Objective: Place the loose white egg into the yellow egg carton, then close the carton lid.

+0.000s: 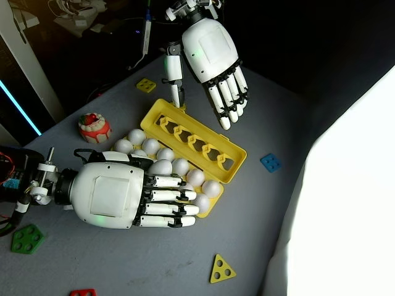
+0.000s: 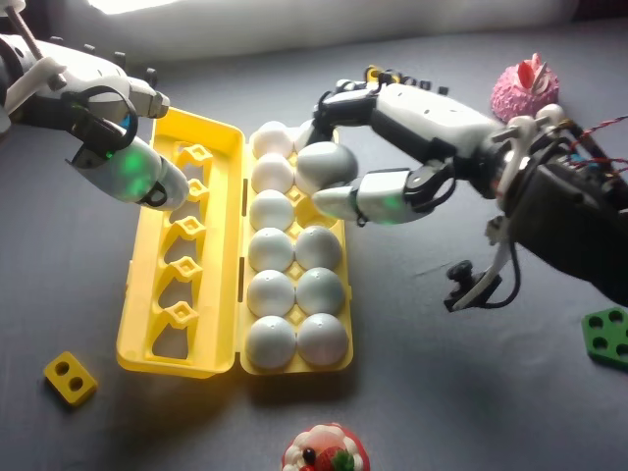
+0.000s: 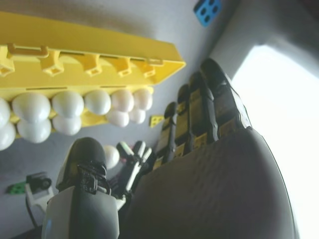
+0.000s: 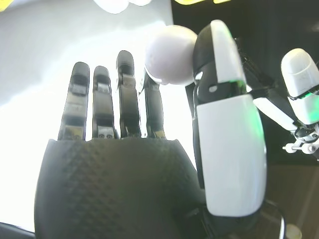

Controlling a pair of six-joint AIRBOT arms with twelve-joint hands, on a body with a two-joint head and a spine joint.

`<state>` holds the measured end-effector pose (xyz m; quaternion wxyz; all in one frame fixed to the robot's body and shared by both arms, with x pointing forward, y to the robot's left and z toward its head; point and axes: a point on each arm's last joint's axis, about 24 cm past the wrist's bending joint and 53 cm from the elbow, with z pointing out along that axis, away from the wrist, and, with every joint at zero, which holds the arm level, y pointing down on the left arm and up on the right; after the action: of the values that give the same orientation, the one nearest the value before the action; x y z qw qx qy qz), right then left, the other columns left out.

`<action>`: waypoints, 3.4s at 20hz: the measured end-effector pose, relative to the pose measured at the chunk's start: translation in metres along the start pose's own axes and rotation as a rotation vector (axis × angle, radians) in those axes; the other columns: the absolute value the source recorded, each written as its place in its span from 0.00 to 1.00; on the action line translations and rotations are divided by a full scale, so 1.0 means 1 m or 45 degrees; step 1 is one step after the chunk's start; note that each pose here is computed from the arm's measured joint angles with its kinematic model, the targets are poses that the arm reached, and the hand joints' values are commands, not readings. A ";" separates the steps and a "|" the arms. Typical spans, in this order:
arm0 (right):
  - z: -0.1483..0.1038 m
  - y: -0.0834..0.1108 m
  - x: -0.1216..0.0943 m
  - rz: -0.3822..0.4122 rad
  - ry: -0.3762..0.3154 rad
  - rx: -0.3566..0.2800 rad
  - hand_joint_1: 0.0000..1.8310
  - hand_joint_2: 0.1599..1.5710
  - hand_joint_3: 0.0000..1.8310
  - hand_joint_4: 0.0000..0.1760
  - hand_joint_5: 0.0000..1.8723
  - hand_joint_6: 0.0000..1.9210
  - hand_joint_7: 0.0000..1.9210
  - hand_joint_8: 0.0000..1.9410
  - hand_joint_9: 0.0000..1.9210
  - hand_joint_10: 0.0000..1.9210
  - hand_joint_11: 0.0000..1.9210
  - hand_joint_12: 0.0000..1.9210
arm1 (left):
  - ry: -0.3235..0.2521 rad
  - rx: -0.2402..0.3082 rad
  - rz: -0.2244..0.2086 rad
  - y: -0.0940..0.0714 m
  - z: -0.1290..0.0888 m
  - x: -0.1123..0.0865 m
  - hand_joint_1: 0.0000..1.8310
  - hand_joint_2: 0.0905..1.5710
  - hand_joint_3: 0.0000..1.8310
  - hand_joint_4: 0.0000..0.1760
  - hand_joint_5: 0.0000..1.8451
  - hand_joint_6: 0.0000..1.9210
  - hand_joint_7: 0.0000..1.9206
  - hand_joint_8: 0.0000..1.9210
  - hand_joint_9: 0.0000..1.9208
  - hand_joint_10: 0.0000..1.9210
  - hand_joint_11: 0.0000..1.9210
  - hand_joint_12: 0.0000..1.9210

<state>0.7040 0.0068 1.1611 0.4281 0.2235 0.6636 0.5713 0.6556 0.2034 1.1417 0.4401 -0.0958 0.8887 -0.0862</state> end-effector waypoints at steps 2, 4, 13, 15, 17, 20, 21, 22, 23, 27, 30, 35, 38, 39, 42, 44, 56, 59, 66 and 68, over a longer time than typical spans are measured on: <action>0.000 -0.006 0.006 0.011 0.000 0.004 0.58 0.73 0.00 0.00 0.45 0.64 0.21 0.00 0.05 0.01 0.00 0.11 | -0.002 -0.005 0.001 0.001 0.000 -0.001 0.14 0.77 0.00 0.26 0.03 0.00 0.06 0.00 0.07 0.00 0.00 0.33; 0.000 -0.016 0.013 0.019 0.009 0.023 0.58 0.74 0.00 0.00 0.44 0.65 0.20 0.00 0.04 0.01 0.00 0.11 | -0.005 -0.007 -0.004 0.001 -0.001 -0.003 0.14 0.77 0.00 0.27 0.02 0.00 0.06 0.00 0.07 0.00 0.00 0.32; 0.010 -0.021 0.013 0.071 -0.019 0.014 0.58 0.73 0.00 0.00 0.45 0.64 0.20 0.00 0.05 0.01 0.00 0.14 | -0.008 -0.005 -0.005 0.001 0.000 -0.004 0.15 0.77 0.00 0.25 0.02 0.00 0.05 0.00 0.06 0.00 0.00 0.28; 0.012 -0.022 0.013 0.071 -0.026 0.011 0.59 0.74 0.00 0.00 0.44 0.65 0.20 0.00 0.05 0.01 0.00 0.13 | -0.007 -0.008 -0.005 0.002 0.000 -0.004 0.14 0.77 0.00 0.22 0.03 0.00 0.05 0.00 0.07 0.00 0.00 0.31; 0.011 -0.026 0.015 0.080 -0.026 0.014 0.58 0.74 0.00 0.00 0.44 0.66 0.20 0.00 0.05 0.01 0.00 0.14 | -0.007 -0.008 -0.004 0.002 0.000 -0.004 0.14 0.77 0.00 0.25 0.03 0.00 0.06 0.00 0.08 0.00 0.00 0.32; 0.014 -0.027 0.014 0.085 -0.040 0.011 0.58 0.74 0.00 0.00 0.43 0.67 0.20 0.00 0.06 0.02 0.00 0.16 | -0.007 -0.005 -0.004 0.001 0.000 -0.004 0.15 0.77 0.00 0.24 0.03 0.00 0.05 0.00 0.07 0.00 0.00 0.34; 0.014 -0.027 0.015 0.086 -0.039 0.011 0.58 0.74 0.00 0.00 0.43 0.67 0.20 0.00 0.06 0.02 0.00 0.16 | -0.007 -0.007 -0.004 0.001 0.000 -0.004 0.15 0.77 0.00 0.24 0.03 0.00 0.05 0.00 0.07 0.00 0.00 0.34; 0.014 -0.027 0.015 0.088 -0.046 0.007 0.58 0.74 0.00 0.00 0.44 0.65 0.20 0.00 0.06 0.02 0.00 0.19 | -0.007 -0.008 -0.004 0.002 0.000 -0.004 0.14 0.78 0.00 0.25 0.02 0.00 0.05 0.00 0.07 0.00 0.00 0.33; 0.014 -0.028 0.016 0.091 -0.045 0.007 0.60 0.73 0.00 0.00 0.45 0.64 0.20 0.00 0.06 0.01 0.00 0.19 | -0.007 -0.007 -0.004 0.001 0.000 -0.004 0.16 0.77 0.00 0.26 0.03 0.00 0.06 0.00 0.07 0.00 0.00 0.32; 0.014 -0.027 0.015 0.091 -0.049 0.002 0.55 0.74 0.00 0.00 0.42 0.67 0.18 0.00 0.07 0.02 0.00 0.28 | -0.007 -0.007 0.000 0.001 0.000 -0.004 0.14 0.78 0.00 0.24 0.02 0.00 0.06 0.00 0.07 0.00 0.00 0.34; 0.016 -0.029 0.012 0.103 -0.057 0.005 0.47 0.68 0.00 0.00 0.32 0.36 0.16 0.00 0.07 0.01 0.00 0.26 | -0.007 -0.006 0.005 0.001 0.000 -0.004 0.15 0.77 0.00 0.24 0.03 0.00 0.06 0.00 0.07 0.00 0.00 0.31; 0.016 -0.030 0.009 0.110 -0.064 0.006 0.38 0.68 0.00 0.00 0.29 0.20 0.14 0.00 0.04 0.00 0.00 0.14 | -0.007 -0.006 0.005 0.001 0.000 -0.004 0.14 0.78 0.00 0.24 0.03 0.00 0.06 0.00 0.07 0.00 0.00 0.31; 0.017 -0.030 0.009 0.109 -0.064 0.007 0.35 0.67 0.00 0.00 0.25 0.17 0.14 0.00 0.04 0.00 0.00 0.11 | -0.007 -0.006 0.009 0.001 0.000 -0.004 0.14 0.78 0.00 0.25 0.01 0.00 0.05 0.00 0.06 0.00 0.00 0.31; 0.017 -0.030 0.008 0.110 -0.065 0.007 0.35 0.65 0.00 0.00 0.23 0.16 0.15 0.00 0.05 0.01 0.00 0.15 | -0.007 -0.006 0.009 0.001 0.000 -0.004 0.14 0.78 0.00 0.27 0.01 0.00 0.05 0.00 0.06 0.00 0.00 0.29; 0.017 -0.030 0.008 0.109 -0.065 0.007 0.36 0.64 0.00 0.00 0.18 0.12 0.12 0.00 0.05 0.00 0.00 0.13 | -0.007 -0.006 0.009 0.001 0.000 -0.004 0.15 0.78 0.00 0.26 0.01 0.00 0.05 0.00 0.06 0.00 0.00 0.28; 0.017 -0.029 0.008 0.107 -0.064 0.006 0.35 0.63 0.00 0.00 0.15 0.11 0.11 0.00 0.05 0.00 0.00 0.13 | -0.007 -0.006 0.009 0.001 0.000 -0.004 0.15 0.77 0.00 0.27 0.02 0.00 0.06 0.00 0.07 0.00 0.00 0.31; -0.047 -0.009 -0.067 -0.362 0.001 0.029 0.01 0.73 0.01 0.00 0.09 0.03 0.09 0.00 0.04 0.00 0.00 0.13 | -0.016 -0.204 -0.498 0.059 0.018 -0.009 0.14 0.80 0.00 0.33 0.03 0.00 0.03 0.00 0.07 0.00 0.00 0.32; -0.068 -0.011 -0.084 -0.416 0.010 0.082 0.00 0.74 0.00 0.00 0.09 0.02 0.11 0.00 0.05 0.01 0.00 0.17 | -0.010 -0.285 -0.646 0.079 0.022 -0.001 0.10 0.80 0.00 0.32 0.04 0.00 0.06 0.01 0.09 0.01 0.00 0.36; -0.116 -0.014 -0.101 -0.645 0.086 0.157 0.00 0.74 0.00 0.00 0.09 0.02 0.11 0.01 0.04 0.00 0.00 0.00 | 0.080 -0.341 -0.839 0.084 0.027 0.035 0.03 0.78 0.00 0.11 0.13 0.01 0.15 0.00 0.15 0.01 0.00 0.48; -0.125 -0.013 -0.115 -0.669 0.070 0.172 0.00 0.74 0.00 0.00 0.10 0.02 0.11 0.00 0.03 0.00 0.00 0.00 | 0.087 -0.345 -0.866 0.083 0.028 0.040 0.03 0.78 0.00 0.11 0.13 0.00 0.15 0.00 0.15 0.00 0.00 0.50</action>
<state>0.6650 -0.1575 1.1825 0.5276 0.0562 0.7469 0.4009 0.6465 0.2722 1.0746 0.3396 -0.4401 0.8237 -0.1122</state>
